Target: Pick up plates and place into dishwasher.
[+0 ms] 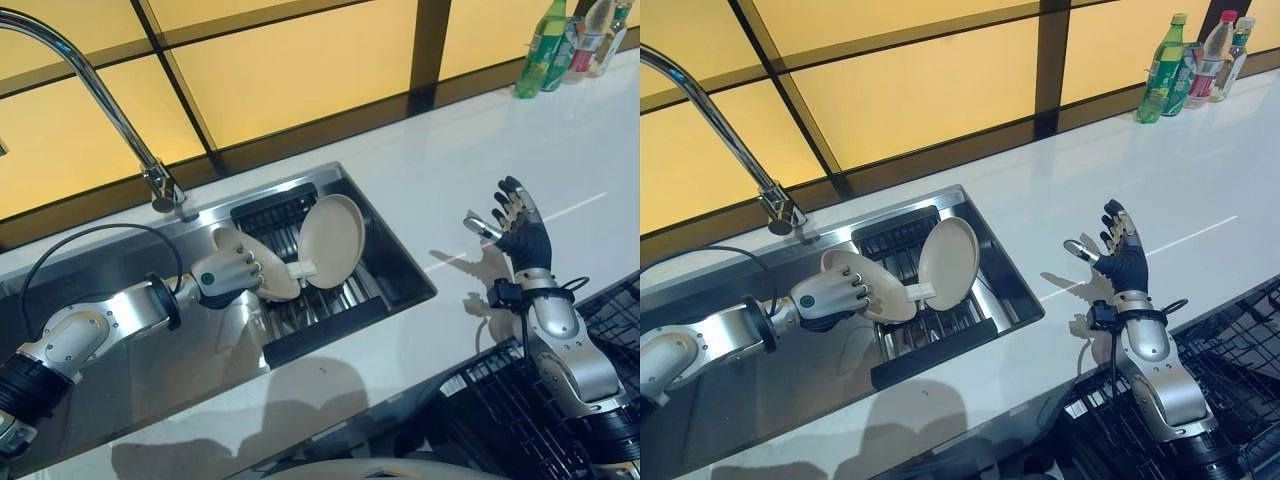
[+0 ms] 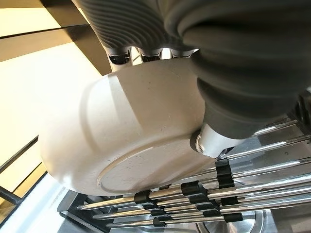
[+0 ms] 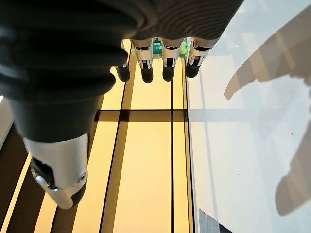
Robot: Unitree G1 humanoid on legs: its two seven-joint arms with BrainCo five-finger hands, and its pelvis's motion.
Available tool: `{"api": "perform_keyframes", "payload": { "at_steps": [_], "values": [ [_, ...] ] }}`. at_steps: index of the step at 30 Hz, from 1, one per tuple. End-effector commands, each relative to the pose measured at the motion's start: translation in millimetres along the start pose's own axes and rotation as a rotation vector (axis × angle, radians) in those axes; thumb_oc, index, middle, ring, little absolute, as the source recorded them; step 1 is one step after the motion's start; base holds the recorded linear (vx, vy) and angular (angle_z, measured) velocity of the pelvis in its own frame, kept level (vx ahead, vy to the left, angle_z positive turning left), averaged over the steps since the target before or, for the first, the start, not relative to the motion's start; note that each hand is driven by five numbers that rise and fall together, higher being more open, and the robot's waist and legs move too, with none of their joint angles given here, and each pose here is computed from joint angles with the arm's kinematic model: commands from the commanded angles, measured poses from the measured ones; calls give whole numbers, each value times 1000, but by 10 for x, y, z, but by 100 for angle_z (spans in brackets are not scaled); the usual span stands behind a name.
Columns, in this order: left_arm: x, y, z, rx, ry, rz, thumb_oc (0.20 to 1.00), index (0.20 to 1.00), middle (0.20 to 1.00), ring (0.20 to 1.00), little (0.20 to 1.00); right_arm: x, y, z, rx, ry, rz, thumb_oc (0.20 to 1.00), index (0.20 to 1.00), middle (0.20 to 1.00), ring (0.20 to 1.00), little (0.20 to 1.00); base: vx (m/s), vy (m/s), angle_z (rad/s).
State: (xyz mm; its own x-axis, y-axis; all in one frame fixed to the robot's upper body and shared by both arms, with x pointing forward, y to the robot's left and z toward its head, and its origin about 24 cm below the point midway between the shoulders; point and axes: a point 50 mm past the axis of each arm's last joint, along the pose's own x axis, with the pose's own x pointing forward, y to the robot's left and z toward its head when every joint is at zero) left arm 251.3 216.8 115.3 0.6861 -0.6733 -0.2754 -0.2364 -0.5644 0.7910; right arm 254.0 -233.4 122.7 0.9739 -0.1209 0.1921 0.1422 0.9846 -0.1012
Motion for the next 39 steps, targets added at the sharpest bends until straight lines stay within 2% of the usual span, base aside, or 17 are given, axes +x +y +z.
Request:
{"api": "perform_keyframes", "payload": {
  "at_steps": [1,6,12,16,19,22,25,29,32,33,35,39],
  "values": [
    [-161,248,-380,134,105,-4,200,200,200,200,200,-15,-62,188,14,-87,-3,1000,1000,1000,1000,1000,0,0,0],
    [-221,405,-498,190,106,-76,200,200,200,200,200,22,-41,251,18,-100,-3,1000,1000,1000,1000,1000,-24,-6,3],
    [-251,652,-484,187,38,-262,200,200,200,200,200,60,-16,355,38,-140,3,1000,1000,1000,1000,1000,-67,-33,5],
    [-232,839,-512,225,54,-251,200,200,200,200,200,97,61,420,61,-172,-2,1000,1000,1000,1000,1000,-85,-69,17],
    [-236,1028,-619,273,134,-122,200,200,200,200,200,100,90,452,78,-190,-11,1000,1000,1000,1000,1000,-90,-60,10],
    [-340,1306,-762,236,260,146,200,200,200,200,200,63,87,505,85,-237,14,1000,1000,1000,1000,1000,-91,-59,16],
    [-531,1436,-833,51,332,446,200,200,200,200,200,20,80,644,37,-348,57,1000,1000,1000,1000,1000,-97,-52,5],
    [-751,1295,-731,-239,325,720,200,200,200,200,200,22,159,877,-71,-508,169,1000,1000,1000,1000,1000,-85,-34,4],
    [-784,1232,-660,-413,281,828,200,200,200,200,200,65,292,1024,-151,-588,259,1000,1000,1000,1000,1000,-57,-32,12],
    [-791,1233,-659,-445,274,839,200,200,200,200,200,65,310,1035,-161,-595,277,1000,1000,1000,1000,1000,-52,-32,9],
    [-717,1218,-598,-631,210,865,200,200,200,200,200,54,450,1108,-258,-640,424,1000,1000,1000,1000,1000,-60,-46,7],
    [-625,1246,-569,-818,140,866,200,200,200,200,200,1,545,1205,-330,-667,590,1000,1000,1000,1000,1000,-43,-45,8]
  ]
}}
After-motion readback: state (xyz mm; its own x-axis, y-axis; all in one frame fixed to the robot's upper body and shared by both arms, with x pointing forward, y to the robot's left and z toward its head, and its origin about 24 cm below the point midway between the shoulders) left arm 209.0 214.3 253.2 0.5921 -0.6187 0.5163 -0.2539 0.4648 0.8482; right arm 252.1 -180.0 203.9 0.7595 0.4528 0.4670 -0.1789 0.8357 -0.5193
